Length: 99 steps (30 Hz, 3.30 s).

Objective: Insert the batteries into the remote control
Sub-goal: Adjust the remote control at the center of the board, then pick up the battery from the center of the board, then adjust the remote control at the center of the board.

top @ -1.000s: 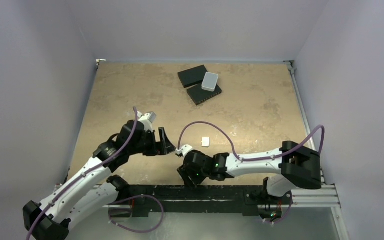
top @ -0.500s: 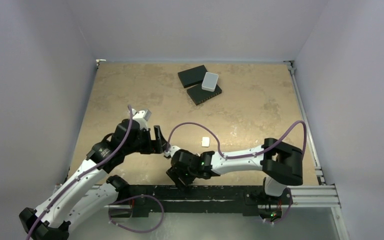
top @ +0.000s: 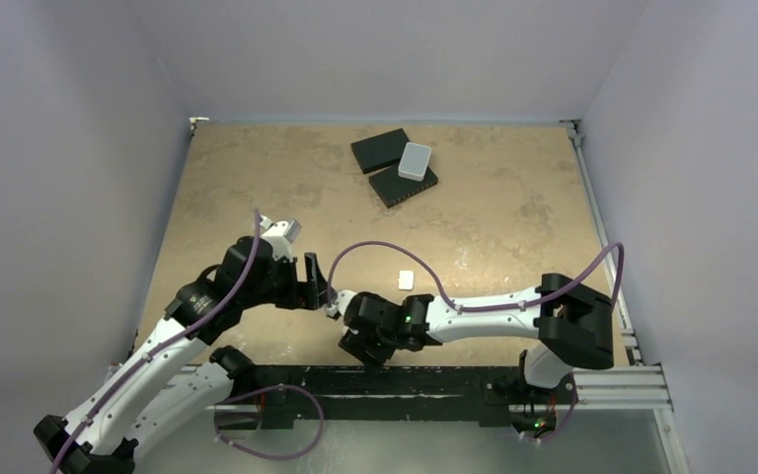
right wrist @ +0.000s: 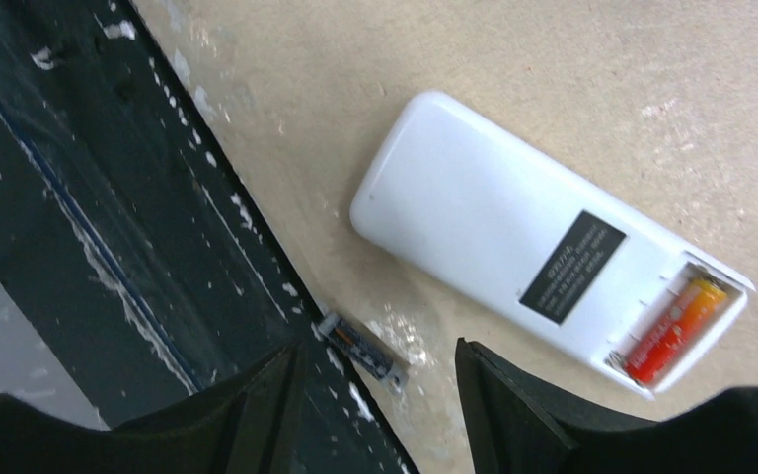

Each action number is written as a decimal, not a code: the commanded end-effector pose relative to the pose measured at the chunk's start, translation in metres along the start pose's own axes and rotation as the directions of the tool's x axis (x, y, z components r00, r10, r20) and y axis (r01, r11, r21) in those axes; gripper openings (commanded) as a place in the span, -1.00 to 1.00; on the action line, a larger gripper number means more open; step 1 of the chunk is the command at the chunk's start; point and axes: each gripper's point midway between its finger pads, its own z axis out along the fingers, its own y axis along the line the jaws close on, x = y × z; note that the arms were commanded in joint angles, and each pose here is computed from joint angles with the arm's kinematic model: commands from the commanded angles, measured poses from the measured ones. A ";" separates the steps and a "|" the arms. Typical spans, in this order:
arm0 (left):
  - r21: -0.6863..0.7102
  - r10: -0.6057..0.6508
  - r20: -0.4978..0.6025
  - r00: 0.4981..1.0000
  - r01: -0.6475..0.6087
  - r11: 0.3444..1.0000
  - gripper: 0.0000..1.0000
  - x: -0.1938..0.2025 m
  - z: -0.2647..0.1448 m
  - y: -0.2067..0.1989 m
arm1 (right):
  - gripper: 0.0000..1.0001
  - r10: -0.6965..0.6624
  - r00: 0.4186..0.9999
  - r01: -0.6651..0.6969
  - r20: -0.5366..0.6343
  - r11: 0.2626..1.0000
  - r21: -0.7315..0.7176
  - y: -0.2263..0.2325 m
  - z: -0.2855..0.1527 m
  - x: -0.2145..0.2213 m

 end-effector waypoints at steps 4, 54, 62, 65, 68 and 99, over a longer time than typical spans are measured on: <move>0.085 0.024 0.037 0.999 -0.027 0.996 0.61 -0.013 -0.011 -0.022 | 0.22 -0.096 0.992 0.098 0.075 0.995 -0.022 0.005 -0.020 -0.023; -0.055 -0.092 0.218 0.972 0.106 0.993 0.61 -0.030 -0.071 0.001 | -0.30 -0.027 0.995 0.035 -0.096 0.996 0.081 -0.001 0.006 0.034; -0.038 -0.101 0.183 0.978 0.110 0.993 0.61 -0.024 -0.061 -0.002 | -0.63 0.021 0.995 -0.011 -0.098 0.994 0.107 -0.006 0.008 0.044; -0.019 -0.109 0.153 0.982 0.113 0.993 0.61 -0.018 -0.057 -0.004 | -0.75 0.037 0.997 -0.029 -0.064 0.992 0.124 -0.009 0.002 0.039; 0.005 -0.121 0.123 0.985 0.122 0.993 0.61 -0.012 -0.053 -0.008 | -0.89 0.075 0.997 -0.070 -0.029 0.988 0.138 -0.011 -0.008 0.034; 0.242 -0.449 -0.213 0.868 0.492 0.836 0.58 0.070 0.037 -0.023 | -1.00 0.216 0.939 -0.290 0.266 0.916 0.279 -0.132 -0.044 -0.084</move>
